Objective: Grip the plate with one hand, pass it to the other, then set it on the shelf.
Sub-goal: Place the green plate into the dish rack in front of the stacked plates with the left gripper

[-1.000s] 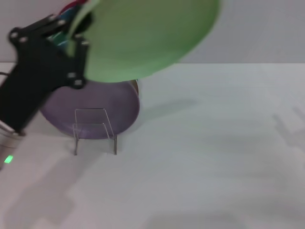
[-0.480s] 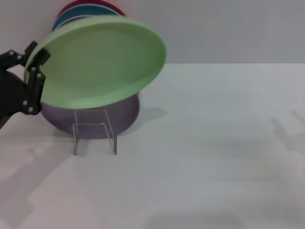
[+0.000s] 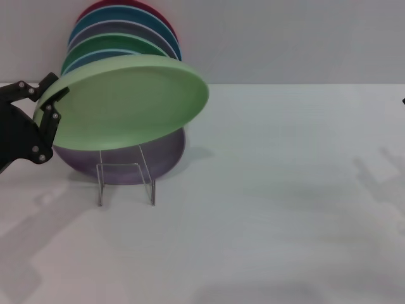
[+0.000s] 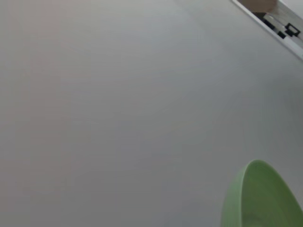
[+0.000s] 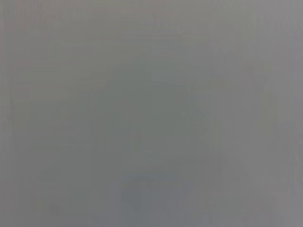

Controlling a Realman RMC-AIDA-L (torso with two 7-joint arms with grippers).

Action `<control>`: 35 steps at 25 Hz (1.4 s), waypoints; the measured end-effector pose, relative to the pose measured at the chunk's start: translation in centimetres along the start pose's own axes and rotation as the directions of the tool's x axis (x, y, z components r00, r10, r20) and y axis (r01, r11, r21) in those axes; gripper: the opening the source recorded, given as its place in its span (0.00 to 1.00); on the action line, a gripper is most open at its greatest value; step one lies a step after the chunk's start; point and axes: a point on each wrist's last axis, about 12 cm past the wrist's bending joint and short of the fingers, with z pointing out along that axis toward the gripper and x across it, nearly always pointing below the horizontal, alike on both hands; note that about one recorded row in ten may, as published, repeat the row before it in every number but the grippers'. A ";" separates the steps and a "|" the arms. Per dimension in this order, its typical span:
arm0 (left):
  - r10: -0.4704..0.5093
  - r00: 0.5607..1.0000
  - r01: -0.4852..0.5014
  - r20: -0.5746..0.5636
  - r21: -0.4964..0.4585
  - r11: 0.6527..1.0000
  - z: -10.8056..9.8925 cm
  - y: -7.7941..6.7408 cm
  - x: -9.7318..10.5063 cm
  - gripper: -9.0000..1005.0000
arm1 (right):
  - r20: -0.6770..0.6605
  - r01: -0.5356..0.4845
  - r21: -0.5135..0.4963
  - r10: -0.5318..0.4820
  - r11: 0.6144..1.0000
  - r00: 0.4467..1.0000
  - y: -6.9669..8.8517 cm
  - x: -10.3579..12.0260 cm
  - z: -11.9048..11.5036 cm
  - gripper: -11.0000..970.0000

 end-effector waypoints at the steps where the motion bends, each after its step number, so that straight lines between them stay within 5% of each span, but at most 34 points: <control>1: 0.001 1.000 -0.001 -0.003 0.005 1.000 0.0 0.0 0.0 0.09 | 0.001 -0.001 -0.003 0.001 1.000 1.000 0.1 0.0 0.0 0.73; 35: 0.046 0.993 -0.036 -0.107 0.094 0.995 -1.3 0.7 1.2 0.10 | 0.031 -0.011 -0.057 0.013 0.998 0.999 0.9 -0.2 0.1 0.73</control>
